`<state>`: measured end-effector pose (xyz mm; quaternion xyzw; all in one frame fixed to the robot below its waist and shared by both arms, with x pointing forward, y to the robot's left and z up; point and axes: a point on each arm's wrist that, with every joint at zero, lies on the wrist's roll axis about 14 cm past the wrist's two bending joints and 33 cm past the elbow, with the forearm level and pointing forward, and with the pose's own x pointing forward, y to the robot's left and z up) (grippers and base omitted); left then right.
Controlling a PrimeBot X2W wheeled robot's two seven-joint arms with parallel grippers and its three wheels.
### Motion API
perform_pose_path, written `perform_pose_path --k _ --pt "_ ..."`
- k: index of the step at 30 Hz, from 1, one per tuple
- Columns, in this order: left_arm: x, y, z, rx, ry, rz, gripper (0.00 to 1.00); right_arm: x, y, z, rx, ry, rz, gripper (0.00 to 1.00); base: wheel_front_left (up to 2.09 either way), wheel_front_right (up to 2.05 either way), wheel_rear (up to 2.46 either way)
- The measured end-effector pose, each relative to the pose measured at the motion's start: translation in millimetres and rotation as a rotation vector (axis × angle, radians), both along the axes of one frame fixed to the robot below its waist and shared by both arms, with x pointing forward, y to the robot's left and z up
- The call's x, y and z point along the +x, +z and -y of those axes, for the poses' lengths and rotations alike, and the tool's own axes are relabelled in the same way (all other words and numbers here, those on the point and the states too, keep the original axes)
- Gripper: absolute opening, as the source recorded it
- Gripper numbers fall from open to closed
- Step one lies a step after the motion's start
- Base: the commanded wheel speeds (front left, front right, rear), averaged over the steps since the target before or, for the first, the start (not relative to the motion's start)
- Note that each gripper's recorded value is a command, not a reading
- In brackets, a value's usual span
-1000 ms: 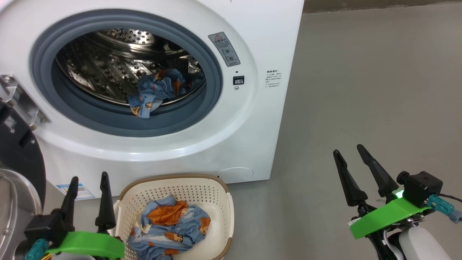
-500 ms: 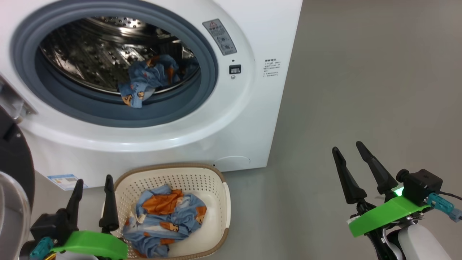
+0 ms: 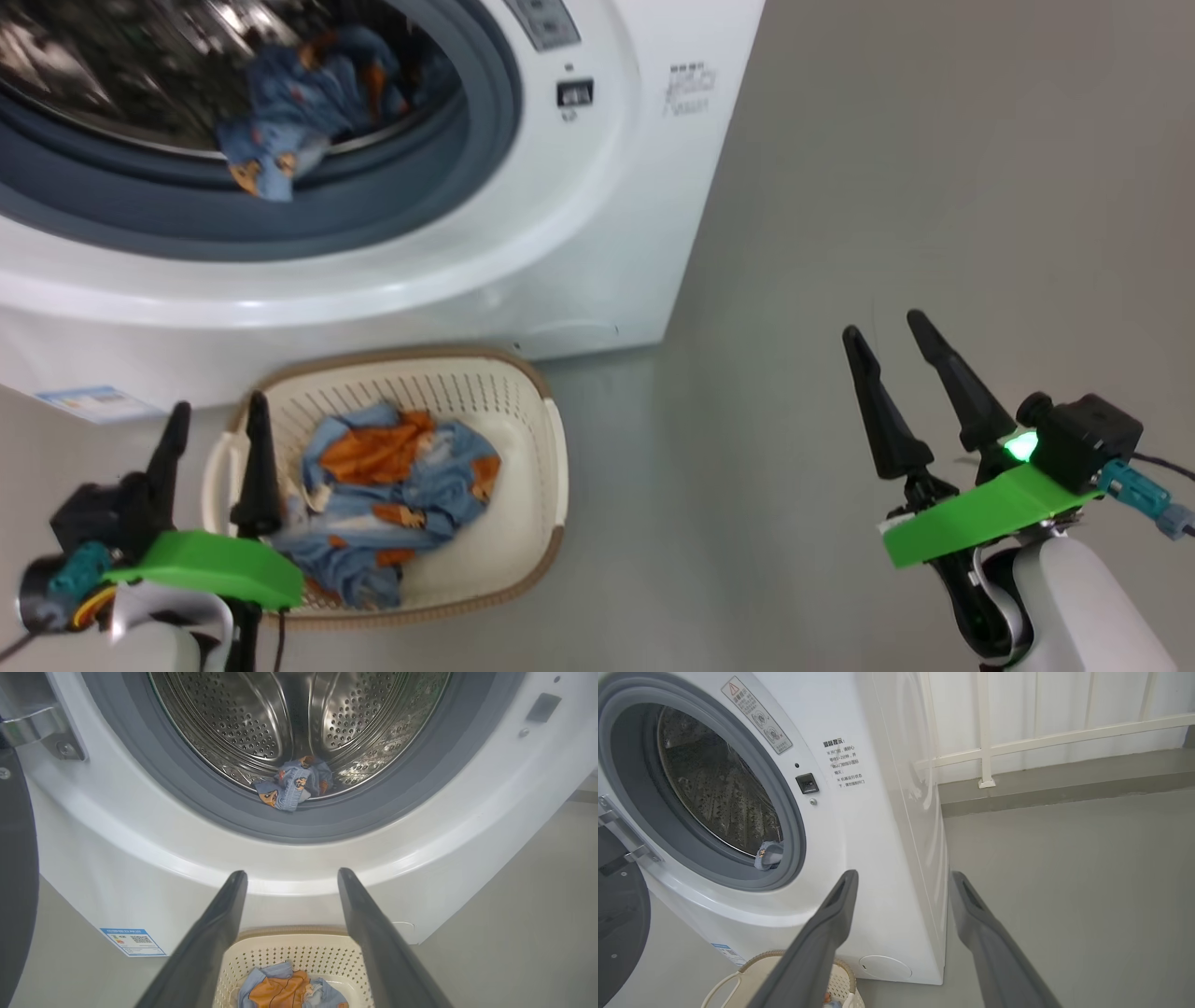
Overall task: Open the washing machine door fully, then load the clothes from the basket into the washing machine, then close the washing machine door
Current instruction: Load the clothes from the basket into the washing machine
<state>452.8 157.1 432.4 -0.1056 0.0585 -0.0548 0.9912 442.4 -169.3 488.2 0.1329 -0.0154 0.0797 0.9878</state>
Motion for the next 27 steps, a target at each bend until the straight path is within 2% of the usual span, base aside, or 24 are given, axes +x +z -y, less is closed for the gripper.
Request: perform_pose_path --k 10,17,27 --pt "24 -75 6 0.045 -0.071 -0.183 1.0 26 -31 3 0.005 -0.022 -0.053 1.0 0.0 0.0 0.0" --pt "33 -154 12 0.021 -0.104 -0.391 1.0 45 -63 3 0.002 -0.028 -0.104 1.0 0.0 0.0 0.0" --pt "46 -235 20 0.034 -0.141 -0.599 1.0 62 -100 2 0.001 -0.032 -0.161 1.0 0.0 0.0 0.0"
